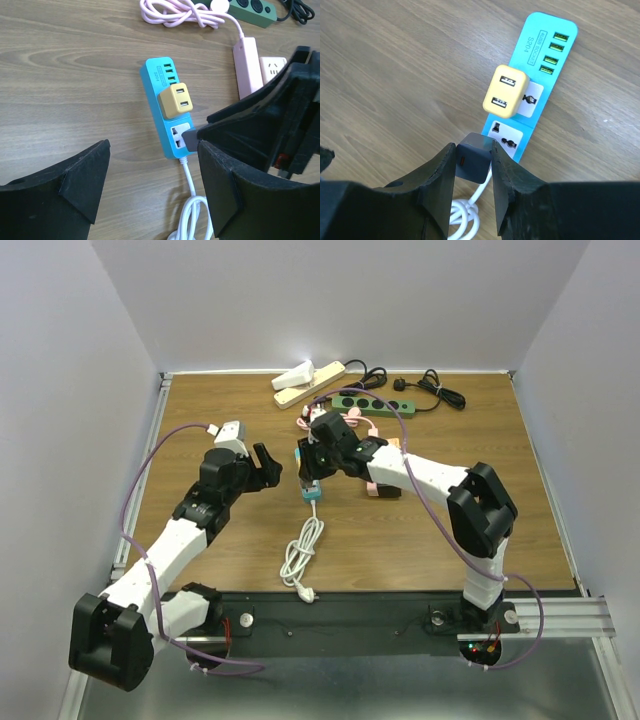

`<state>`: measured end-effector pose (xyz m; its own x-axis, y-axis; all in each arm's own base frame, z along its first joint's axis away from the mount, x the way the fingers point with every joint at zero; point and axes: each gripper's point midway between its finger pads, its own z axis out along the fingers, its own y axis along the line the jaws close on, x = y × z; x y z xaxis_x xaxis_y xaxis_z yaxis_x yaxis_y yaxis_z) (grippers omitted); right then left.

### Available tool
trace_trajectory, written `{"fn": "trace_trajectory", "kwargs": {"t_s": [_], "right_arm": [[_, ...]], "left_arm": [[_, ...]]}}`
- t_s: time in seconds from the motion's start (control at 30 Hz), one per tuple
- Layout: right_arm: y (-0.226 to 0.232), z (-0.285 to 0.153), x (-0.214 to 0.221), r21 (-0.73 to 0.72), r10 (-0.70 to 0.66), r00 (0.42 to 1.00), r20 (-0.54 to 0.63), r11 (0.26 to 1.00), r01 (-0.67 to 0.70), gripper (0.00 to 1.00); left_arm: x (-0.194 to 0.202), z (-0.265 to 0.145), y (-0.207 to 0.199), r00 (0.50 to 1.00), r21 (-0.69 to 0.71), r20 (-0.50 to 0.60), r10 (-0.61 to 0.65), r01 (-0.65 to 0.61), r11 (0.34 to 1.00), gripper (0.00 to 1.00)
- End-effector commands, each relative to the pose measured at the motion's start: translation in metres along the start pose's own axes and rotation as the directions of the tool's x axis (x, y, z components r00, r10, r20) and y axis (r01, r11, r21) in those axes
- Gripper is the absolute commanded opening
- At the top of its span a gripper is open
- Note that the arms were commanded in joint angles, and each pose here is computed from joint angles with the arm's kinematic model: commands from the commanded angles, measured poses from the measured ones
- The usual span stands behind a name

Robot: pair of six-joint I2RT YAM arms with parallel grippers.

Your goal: Insert the plug

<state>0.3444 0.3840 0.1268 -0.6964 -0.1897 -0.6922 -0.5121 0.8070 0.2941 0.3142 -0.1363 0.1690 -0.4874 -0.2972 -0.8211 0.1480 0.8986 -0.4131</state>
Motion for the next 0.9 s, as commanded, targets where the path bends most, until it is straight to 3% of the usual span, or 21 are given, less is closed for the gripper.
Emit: {"fn": "trace_trajectory", "kwargs": {"t_s": [0.0, 0.87], "right_arm": [[0.017, 0.008, -0.018, -0.021, -0.003, 0.998, 0.065, 1.0, 0.005, 0.0], [-0.004, 0.016, -0.007, 0.077, -0.029, 0.998, 0.064, 0.997, 0.024, 0.01]], "left_arm": [[-0.008, -0.002, -0.006, 0.999, 0.042, 0.043, -0.006, 0.004, 0.999, 0.82], [-0.01, -0.009, -0.007, 0.999, 0.045, 0.053, -0.002, -0.001, 0.999, 0.82]]}}
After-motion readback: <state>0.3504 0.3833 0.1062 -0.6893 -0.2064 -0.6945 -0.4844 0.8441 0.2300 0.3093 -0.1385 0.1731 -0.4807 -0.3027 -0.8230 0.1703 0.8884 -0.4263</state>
